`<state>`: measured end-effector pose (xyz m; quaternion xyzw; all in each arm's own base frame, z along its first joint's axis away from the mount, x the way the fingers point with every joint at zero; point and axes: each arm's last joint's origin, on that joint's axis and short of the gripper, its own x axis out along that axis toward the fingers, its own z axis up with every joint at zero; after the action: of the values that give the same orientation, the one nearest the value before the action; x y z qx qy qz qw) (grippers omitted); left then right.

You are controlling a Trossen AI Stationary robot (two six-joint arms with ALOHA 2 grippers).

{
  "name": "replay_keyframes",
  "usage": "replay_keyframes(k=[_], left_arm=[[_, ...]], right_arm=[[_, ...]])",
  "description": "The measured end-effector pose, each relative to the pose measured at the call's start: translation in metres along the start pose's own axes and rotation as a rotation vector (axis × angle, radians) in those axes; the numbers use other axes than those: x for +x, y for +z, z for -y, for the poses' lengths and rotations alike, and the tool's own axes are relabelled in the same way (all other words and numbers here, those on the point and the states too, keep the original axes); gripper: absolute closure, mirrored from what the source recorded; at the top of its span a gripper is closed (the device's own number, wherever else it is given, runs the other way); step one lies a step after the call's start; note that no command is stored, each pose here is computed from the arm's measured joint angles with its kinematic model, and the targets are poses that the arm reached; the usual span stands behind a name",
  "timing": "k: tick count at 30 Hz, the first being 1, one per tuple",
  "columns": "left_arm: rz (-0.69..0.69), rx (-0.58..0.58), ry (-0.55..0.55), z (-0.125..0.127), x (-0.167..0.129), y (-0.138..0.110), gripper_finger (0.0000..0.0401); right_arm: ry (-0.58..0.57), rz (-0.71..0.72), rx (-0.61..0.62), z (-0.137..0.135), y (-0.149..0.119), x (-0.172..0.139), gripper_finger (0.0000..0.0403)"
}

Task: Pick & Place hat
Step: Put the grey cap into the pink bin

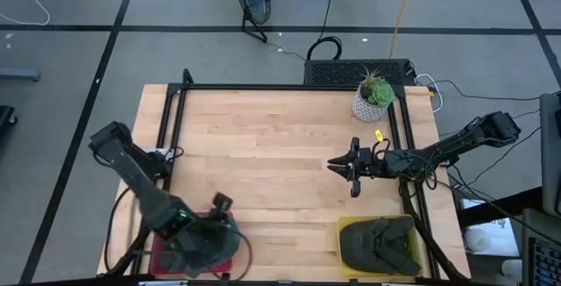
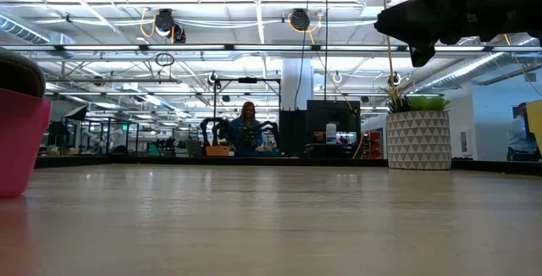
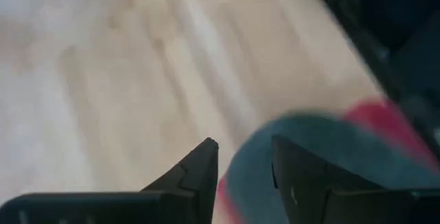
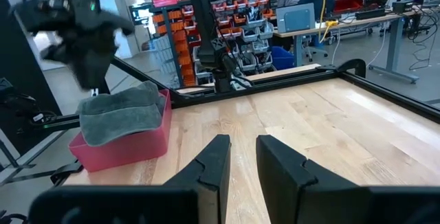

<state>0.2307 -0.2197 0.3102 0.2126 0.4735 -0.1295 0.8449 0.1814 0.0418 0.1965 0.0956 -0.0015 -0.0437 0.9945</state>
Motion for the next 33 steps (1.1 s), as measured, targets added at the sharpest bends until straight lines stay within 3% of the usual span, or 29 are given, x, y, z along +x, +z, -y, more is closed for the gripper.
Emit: replay_keyframes(k=[4,7,12,15,26,33], left_arm=[[0.024,-0.037,-0.051,0.008,0.032,0.005,0.0279],[-0.031,-0.077,-0.082,0.010,0.042,0.000,0.0290],[-0.155,-0.261,-0.197,0.017,0.055,-0.017,0.0304],[-0.233,-0.316,-0.253,0.028,0.061,-0.030,0.0308],[-0.387,-0.241,-0.385,0.053,0.054,-0.050,0.0309],[-0.367,-0.154,-0.317,0.052,0.049,-0.049,0.0309]], right_arm=[[0.004,0.000,0.000,0.000,0.000,0.000,0.0344],[0.004,0.000,0.000,0.000,0.000,0.000,0.0344],[0.005,-0.001,0.000,0.000,0.000,0.000,0.0344],[0.005,-0.001,-0.002,0.000,0.000,0.000,0.0344],[0.005,-0.001,-0.004,0.000,0.000,0.000,0.0344],[0.005,-0.001,-0.003,0.000,0.000,0.000,0.0344]])
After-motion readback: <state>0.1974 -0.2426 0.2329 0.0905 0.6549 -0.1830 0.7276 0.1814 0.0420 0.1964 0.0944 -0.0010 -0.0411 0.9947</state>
